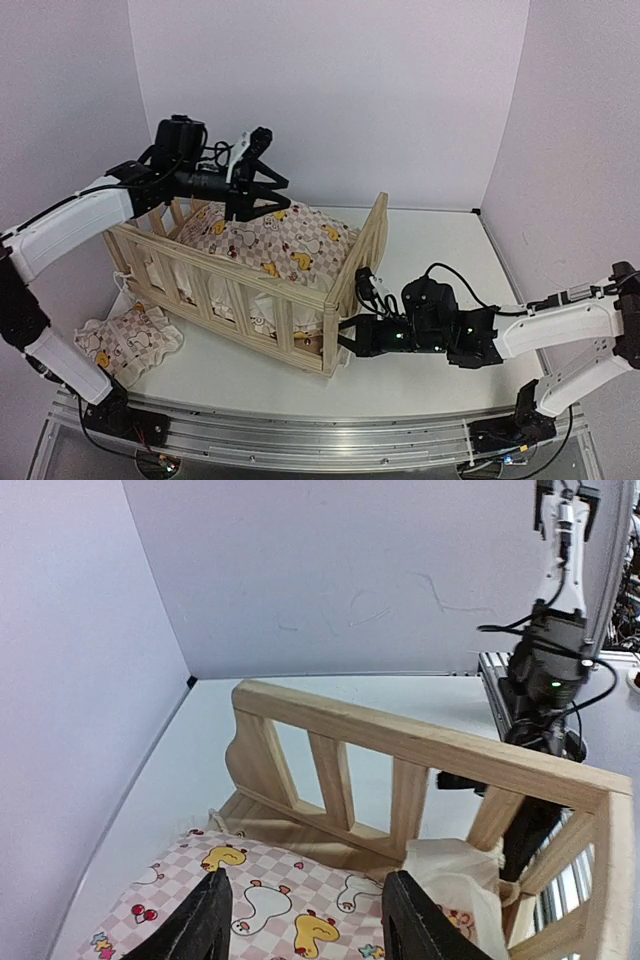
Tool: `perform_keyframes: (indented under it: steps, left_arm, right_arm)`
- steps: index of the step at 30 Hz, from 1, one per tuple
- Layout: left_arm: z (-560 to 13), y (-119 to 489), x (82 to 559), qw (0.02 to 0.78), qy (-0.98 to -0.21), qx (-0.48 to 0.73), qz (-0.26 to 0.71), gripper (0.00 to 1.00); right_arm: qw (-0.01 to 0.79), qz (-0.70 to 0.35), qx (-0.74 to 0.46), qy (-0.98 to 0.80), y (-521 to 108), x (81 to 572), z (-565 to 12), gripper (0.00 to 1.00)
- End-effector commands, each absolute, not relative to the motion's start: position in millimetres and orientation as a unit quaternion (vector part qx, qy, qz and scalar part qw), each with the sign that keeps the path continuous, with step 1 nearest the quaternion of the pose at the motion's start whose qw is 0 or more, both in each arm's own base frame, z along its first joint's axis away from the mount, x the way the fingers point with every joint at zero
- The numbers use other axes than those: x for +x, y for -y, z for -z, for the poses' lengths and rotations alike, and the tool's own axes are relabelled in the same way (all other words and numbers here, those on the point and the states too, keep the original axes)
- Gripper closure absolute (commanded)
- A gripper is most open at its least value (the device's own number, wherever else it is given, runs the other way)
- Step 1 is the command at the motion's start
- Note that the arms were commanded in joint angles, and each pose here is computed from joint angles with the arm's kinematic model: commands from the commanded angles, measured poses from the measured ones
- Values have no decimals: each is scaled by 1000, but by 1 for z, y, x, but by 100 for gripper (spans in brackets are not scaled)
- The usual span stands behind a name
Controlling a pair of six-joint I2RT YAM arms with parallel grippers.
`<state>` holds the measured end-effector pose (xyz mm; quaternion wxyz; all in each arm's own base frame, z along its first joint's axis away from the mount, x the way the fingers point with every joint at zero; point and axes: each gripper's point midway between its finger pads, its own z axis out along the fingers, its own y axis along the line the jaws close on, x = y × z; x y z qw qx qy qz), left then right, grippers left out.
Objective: Set up the pet bed
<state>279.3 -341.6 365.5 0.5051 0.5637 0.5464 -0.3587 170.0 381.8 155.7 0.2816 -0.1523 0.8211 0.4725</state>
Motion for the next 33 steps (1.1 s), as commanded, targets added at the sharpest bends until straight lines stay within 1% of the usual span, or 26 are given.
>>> perform_keyframes:
  steps: [1, 3, 5, 8, 11, 15, 17, 19, 21, 24, 29, 33]
  left_arm:
    - [-411, 305, 195, 569, -415, 624, 338, 49]
    - [-395, 290, 159, 559, -393, 651, 330, 51]
    - [-372, 280, 137, 535, -403, 668, 323, 55]
    - [-338, 267, 101, 506, -377, 708, 318, 58]
    - [-297, 265, 89, 496, -376, 718, 313, 59]
    - [-253, 265, 77, 513, -360, 711, 319, 61]
    - [-231, 266, 73, 516, -361, 704, 329, 62]
    - [-218, 271, 76, 536, -361, 687, 332, 62]
    - [-216, 281, 84, 569, -359, 665, 324, 64]
    - [-208, 298, 98, 595, -380, 642, 299, 67]
    - [-204, 311, 109, 626, -399, 609, 281, 65]
    - [-205, 317, 131, 639, -436, 578, 259, 65]
  right_arm:
    - [241, -514, -132, -812, -401, 170, -171, 100]
    - [227, -520, -124, -814, -404, 170, -171, 100]
    - [215, -526, -109, -816, -408, 171, -172, 100]
    - [196, -534, -103, -816, -416, 170, -175, 100]
    - [189, -525, -92, -824, -421, 175, -170, 100]
    - [193, -517, -61, -831, -428, 186, -166, 100]
    - [193, -516, -57, -832, -433, 189, -166, 100]
    - [188, -516, -56, -834, -438, 189, -163, 100]
    - [182, -519, -48, -834, -441, 189, -163, 100]
    - [177, -522, -27, -834, -442, 187, -166, 100]
    - [180, -534, 7, -826, -447, 183, -174, 100]
    - [202, -549, 18, -811, -458, 180, -186, 100]
